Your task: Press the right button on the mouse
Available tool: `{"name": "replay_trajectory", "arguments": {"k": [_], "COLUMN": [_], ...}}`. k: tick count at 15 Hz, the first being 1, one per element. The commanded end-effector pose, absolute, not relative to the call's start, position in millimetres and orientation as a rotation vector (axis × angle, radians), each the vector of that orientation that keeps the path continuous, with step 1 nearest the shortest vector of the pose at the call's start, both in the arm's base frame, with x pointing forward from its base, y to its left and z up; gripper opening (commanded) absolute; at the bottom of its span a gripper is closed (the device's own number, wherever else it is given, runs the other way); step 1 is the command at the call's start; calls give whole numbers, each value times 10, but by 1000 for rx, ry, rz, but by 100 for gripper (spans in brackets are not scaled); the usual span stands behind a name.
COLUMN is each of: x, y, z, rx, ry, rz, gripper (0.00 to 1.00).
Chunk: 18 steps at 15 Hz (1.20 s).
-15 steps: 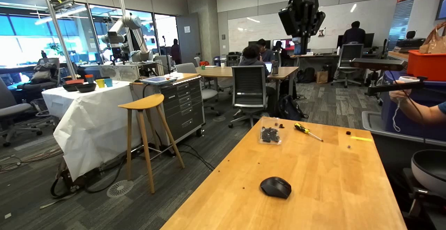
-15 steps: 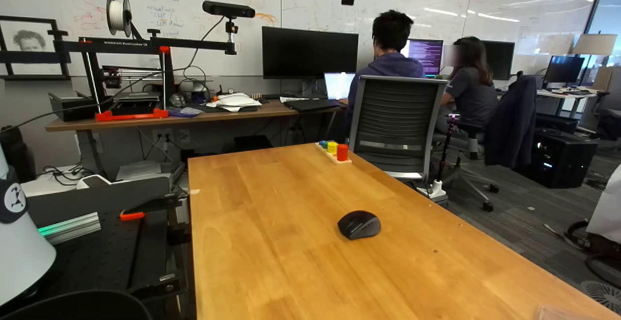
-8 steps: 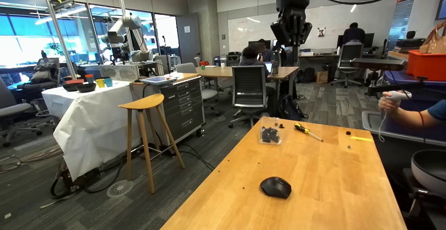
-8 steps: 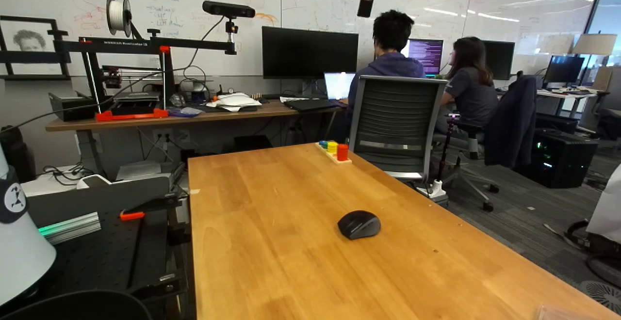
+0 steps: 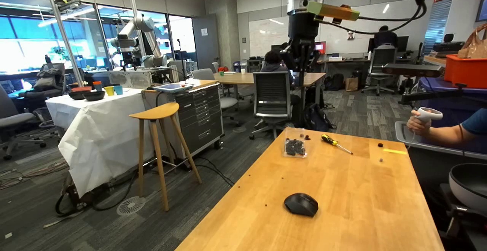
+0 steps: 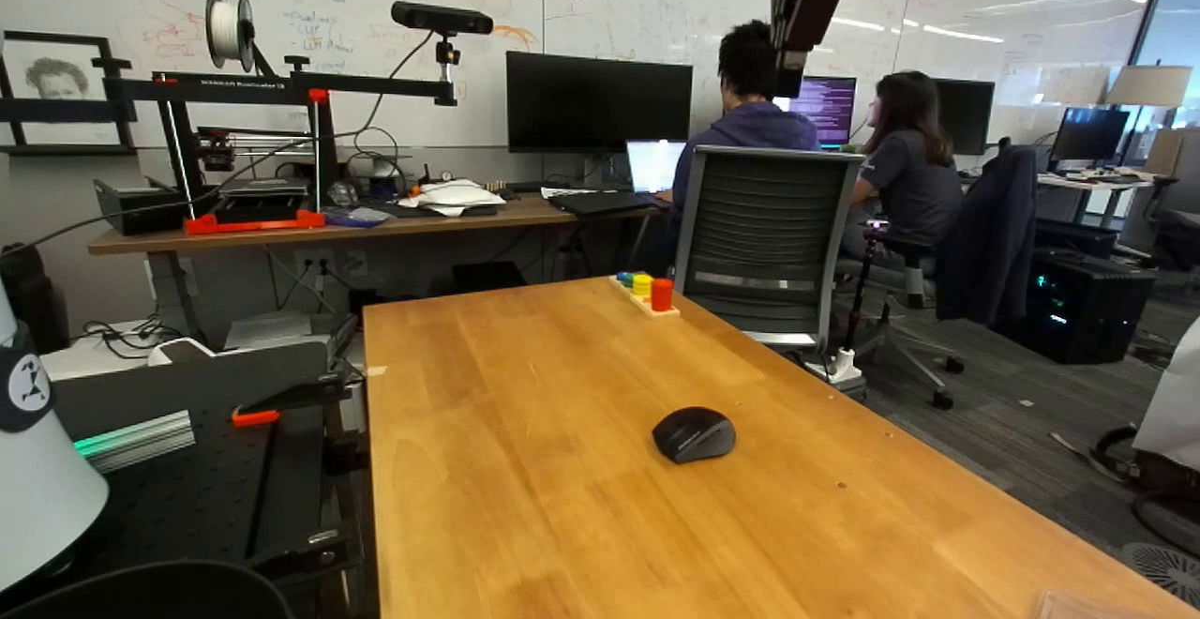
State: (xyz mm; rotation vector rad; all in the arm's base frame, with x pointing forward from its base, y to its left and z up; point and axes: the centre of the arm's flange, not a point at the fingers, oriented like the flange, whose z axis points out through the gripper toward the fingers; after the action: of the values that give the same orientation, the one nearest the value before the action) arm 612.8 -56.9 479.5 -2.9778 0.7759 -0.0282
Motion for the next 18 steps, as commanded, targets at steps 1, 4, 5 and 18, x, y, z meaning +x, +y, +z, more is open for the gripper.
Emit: {"name": "replay_trajectory", "arguments": {"k": [1,4,5,18], "x": [6240,6240,6218,5840], "y": [-632,-582,-563,-420], "z": [4574,4337,4243,3206], "rx": [-2971,-2971,-2975,-3030], "ry": [773,772,769,722], "rz": [-81,-71,-66,65], "gripper": [2,3,2,2]}}
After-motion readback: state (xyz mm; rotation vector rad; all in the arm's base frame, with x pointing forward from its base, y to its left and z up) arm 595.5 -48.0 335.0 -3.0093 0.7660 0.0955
